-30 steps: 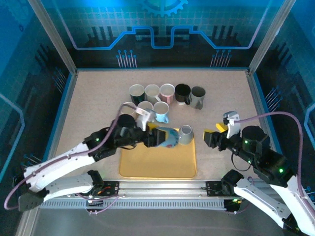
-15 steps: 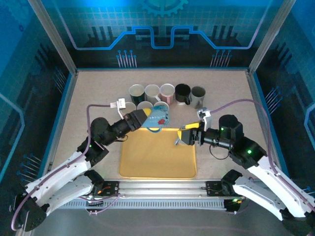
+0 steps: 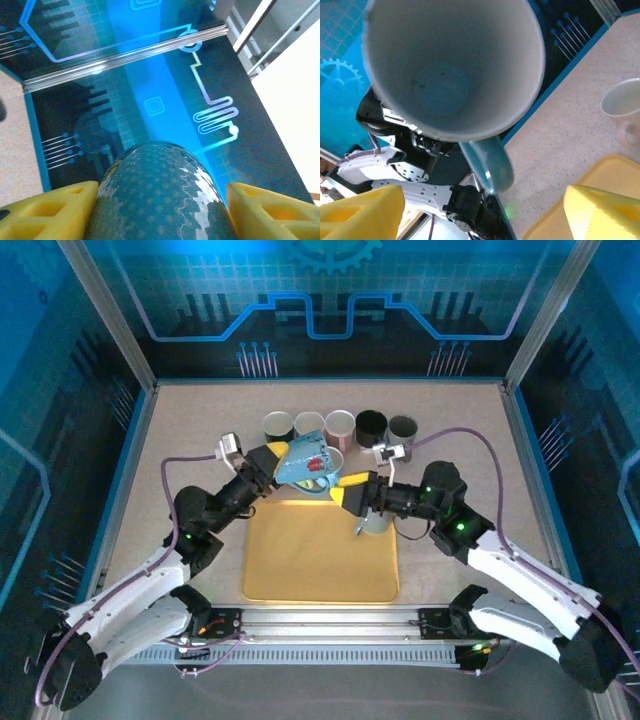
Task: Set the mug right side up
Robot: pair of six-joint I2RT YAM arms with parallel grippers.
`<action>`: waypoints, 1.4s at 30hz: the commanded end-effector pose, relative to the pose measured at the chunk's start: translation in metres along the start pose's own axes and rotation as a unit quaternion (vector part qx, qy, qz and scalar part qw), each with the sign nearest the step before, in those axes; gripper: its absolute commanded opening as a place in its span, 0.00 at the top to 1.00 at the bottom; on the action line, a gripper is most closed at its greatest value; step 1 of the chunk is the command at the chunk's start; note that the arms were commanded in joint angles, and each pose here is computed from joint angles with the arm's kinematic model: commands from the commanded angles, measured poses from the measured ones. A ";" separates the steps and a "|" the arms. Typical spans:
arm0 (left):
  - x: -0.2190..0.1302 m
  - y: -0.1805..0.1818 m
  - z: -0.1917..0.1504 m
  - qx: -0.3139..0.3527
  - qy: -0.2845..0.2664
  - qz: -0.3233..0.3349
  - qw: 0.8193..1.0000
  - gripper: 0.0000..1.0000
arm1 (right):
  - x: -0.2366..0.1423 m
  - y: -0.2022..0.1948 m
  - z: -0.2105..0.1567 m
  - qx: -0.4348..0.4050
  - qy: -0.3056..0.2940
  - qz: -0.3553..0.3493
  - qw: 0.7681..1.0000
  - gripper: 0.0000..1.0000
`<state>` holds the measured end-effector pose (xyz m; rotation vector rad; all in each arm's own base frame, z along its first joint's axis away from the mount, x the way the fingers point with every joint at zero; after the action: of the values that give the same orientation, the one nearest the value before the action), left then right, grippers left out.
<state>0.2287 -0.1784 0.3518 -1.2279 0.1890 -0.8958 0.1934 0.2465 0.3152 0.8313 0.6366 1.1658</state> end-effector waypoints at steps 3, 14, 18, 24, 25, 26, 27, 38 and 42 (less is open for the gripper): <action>-0.007 -0.029 0.012 -0.009 -0.031 -0.074 0.997 0.74 | 0.016 0.030 0.012 -0.023 -0.011 0.097 0.995 0.22; -0.004 -0.020 0.006 -0.024 -0.015 -0.068 0.997 0.73 | 0.035 0.029 -0.003 -0.041 -0.004 0.107 0.993 0.69; -0.004 -0.014 0.000 -0.031 -0.001 -0.063 0.998 0.69 | 0.033 0.026 -0.004 -0.043 -0.009 0.093 0.995 0.90; -0.011 -0.012 -0.013 -0.021 0.039 -0.058 0.997 0.10 | 0.013 0.029 -0.005 -0.075 -0.022 0.049 0.996 1.00; -0.013 -0.011 -0.014 -0.016 0.043 -0.050 0.998 0.01 | 0.008 0.029 -0.005 -0.081 -0.025 0.040 0.996 1.00; -0.017 -0.008 -0.016 -0.007 0.046 -0.038 0.998 0.01 | 0.002 0.030 -0.006 -0.090 -0.030 0.030 0.995 1.00; -0.022 -0.008 -0.017 0.007 0.050 -0.026 0.998 0.01 | -0.005 0.030 -0.005 -0.098 -0.033 0.017 0.994 1.00; -0.079 0.000 -0.024 0.269 0.189 0.209 0.921 0.01 | -0.076 -0.016 -0.010 -0.193 -0.025 -0.273 0.942 1.00; -0.093 0.005 -0.026 0.327 0.253 0.251 0.875 0.01 | -0.084 -0.029 -0.003 -0.231 -0.009 -0.343 0.911 1.00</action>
<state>0.1636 -0.1450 0.3566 -0.5483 0.3523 -0.7793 0.1728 0.1816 0.2831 0.3307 0.5924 0.7335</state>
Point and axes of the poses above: each hand's point on the last joint's axis, 136 mm out from that joint toward the fingers, its own x axis out along the fingers, its own y axis along the line the jaws close on, z = x × y, the point moved 4 cm from there along -x, back along the fingers, and after that the axes turned 10 degrees about x, right-handed, at the moved point
